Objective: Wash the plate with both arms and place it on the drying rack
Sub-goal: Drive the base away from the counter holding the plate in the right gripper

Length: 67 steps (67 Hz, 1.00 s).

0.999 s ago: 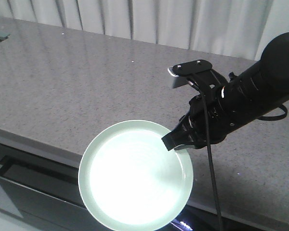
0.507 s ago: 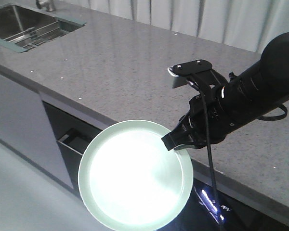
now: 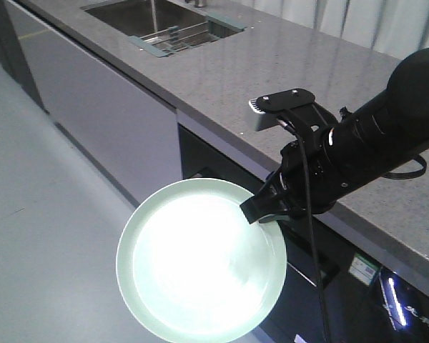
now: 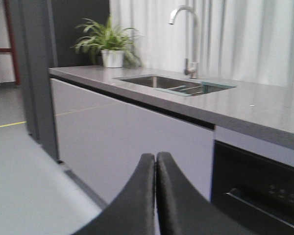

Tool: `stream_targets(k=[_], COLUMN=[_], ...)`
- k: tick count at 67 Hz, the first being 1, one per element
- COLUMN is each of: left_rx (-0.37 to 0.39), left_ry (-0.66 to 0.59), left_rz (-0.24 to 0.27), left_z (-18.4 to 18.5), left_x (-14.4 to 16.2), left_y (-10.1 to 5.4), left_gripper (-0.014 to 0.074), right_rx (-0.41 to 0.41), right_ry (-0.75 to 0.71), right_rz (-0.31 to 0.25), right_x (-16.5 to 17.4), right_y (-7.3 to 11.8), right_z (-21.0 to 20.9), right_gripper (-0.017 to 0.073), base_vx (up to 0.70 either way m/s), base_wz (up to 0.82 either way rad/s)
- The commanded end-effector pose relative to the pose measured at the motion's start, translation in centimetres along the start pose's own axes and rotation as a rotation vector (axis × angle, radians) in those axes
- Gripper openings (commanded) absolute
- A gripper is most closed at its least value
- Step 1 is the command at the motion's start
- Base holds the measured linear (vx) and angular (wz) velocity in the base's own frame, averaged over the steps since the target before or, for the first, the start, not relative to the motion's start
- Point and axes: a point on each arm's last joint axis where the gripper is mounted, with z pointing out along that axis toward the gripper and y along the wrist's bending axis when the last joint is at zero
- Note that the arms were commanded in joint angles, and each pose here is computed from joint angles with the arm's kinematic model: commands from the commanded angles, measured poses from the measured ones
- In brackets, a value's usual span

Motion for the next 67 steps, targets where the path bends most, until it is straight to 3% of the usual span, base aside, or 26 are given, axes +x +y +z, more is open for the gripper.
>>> stream_targets(k=[1,67], left_rx=[0.012,0.012], left_ry=[-0.113,-0.113], left_rz=[-0.005,-0.005], left_z=[-0.25,-0.25], left_x=[-1.53,-1.53], left_y=[-0.12,-0.12], left_gripper=[-0.0006,-0.0006], right_rx=[-0.005,-0.006], right_ry=[-0.094,-0.09], right_rz=[-0.019,-0.019], right_x=[-0.62,-0.59], right_y=[0.65,0.66], right_z=[-1.9,-1.89], right_gripper=[-0.0001,-0.0001], base_vx=[-0.12,-0.1], base_wz=[0.54,0.5])
